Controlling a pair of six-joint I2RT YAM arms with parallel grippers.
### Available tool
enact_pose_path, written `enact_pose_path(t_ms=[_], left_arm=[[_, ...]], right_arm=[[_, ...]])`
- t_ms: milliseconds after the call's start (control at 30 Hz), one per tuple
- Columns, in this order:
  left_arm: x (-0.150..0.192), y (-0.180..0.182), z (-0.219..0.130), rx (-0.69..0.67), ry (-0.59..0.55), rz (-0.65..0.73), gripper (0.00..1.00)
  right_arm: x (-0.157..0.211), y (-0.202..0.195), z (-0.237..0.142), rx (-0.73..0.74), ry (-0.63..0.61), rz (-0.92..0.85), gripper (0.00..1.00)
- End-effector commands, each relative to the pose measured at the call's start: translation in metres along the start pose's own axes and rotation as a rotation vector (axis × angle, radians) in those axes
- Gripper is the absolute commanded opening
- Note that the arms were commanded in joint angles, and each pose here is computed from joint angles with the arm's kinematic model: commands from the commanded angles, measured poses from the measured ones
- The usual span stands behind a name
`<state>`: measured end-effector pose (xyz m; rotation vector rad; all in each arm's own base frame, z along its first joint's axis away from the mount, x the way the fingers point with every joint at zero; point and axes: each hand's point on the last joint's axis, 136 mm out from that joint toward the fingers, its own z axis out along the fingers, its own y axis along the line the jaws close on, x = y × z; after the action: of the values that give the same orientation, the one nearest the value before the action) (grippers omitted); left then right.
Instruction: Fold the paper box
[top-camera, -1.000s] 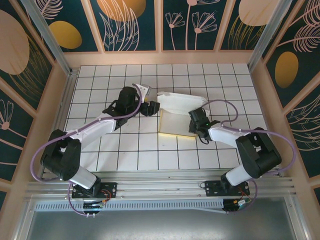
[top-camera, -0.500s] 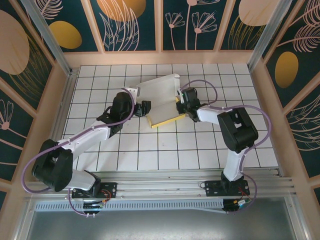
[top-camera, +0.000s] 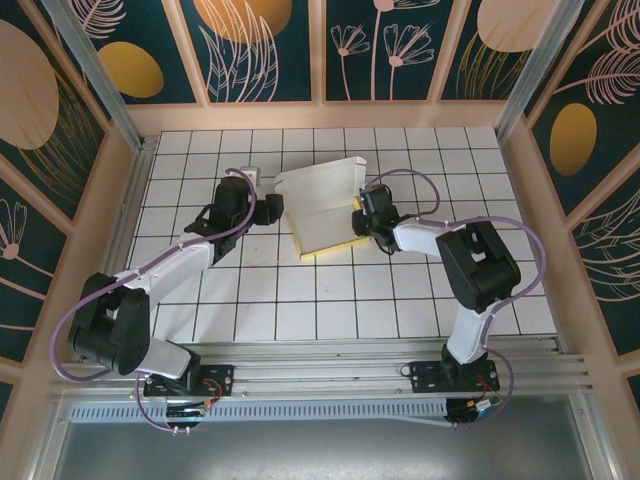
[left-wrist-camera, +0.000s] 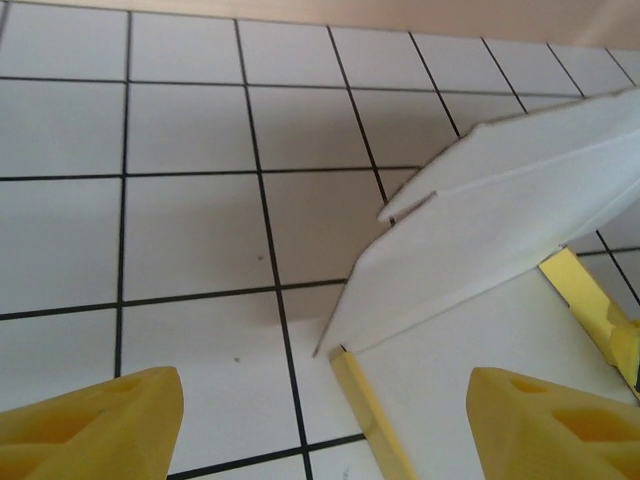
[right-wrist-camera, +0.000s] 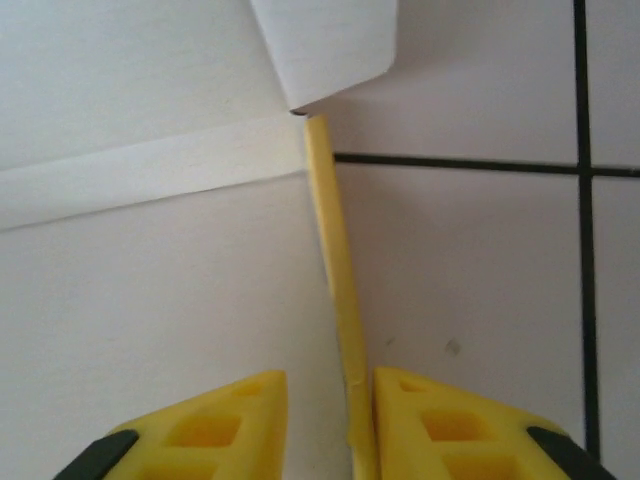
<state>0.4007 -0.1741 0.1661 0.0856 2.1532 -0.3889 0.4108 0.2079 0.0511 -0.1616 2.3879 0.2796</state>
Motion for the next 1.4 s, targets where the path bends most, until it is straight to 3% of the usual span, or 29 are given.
enact_pose_path(t_ms=[0,167,333,433,533,600,667,900,1367], left_arm=[[0.003,-0.010,0.005,0.061,0.043,0.071,0.74],[0.008,-0.001,0.021,0.076,0.084,0.112,0.72],[0.001,0.011,0.043,0.039,0.103,0.111,0.68],[0.003,0.005,0.049,0.103,0.108,0.120,0.62],[0.008,-0.003,0.055,0.174,0.136,0.139,0.62],[0.013,-0.005,0.060,0.207,0.157,0.143,0.63],[0.018,-0.003,0.067,0.221,0.169,0.133,0.64],[0.025,-0.001,0.084,0.235,0.183,0.116,0.62],[0.025,0.000,0.092,0.240,0.187,0.120,0.46]], right_arm=[[-0.029,-0.006,-0.029,-0.063,-0.058,0.064,0.35],[-0.026,-0.039,-0.030,-0.079,0.003,0.224,0.38],[-0.029,-0.030,-0.041,-0.145,-0.019,0.257,0.41],[-0.043,-0.019,-0.053,-0.283,-0.054,0.116,0.47],[-0.056,-0.007,-0.069,-0.469,-0.102,-0.051,0.67],[-0.067,-0.011,-0.072,-0.511,-0.138,-0.133,0.78],[-0.075,-0.016,-0.070,-0.534,-0.178,-0.208,0.81],[-0.100,-0.020,-0.055,-0.642,-0.287,-0.342,0.77],[-0.115,-0.013,-0.008,-0.770,-0.217,-0.291,0.61]])
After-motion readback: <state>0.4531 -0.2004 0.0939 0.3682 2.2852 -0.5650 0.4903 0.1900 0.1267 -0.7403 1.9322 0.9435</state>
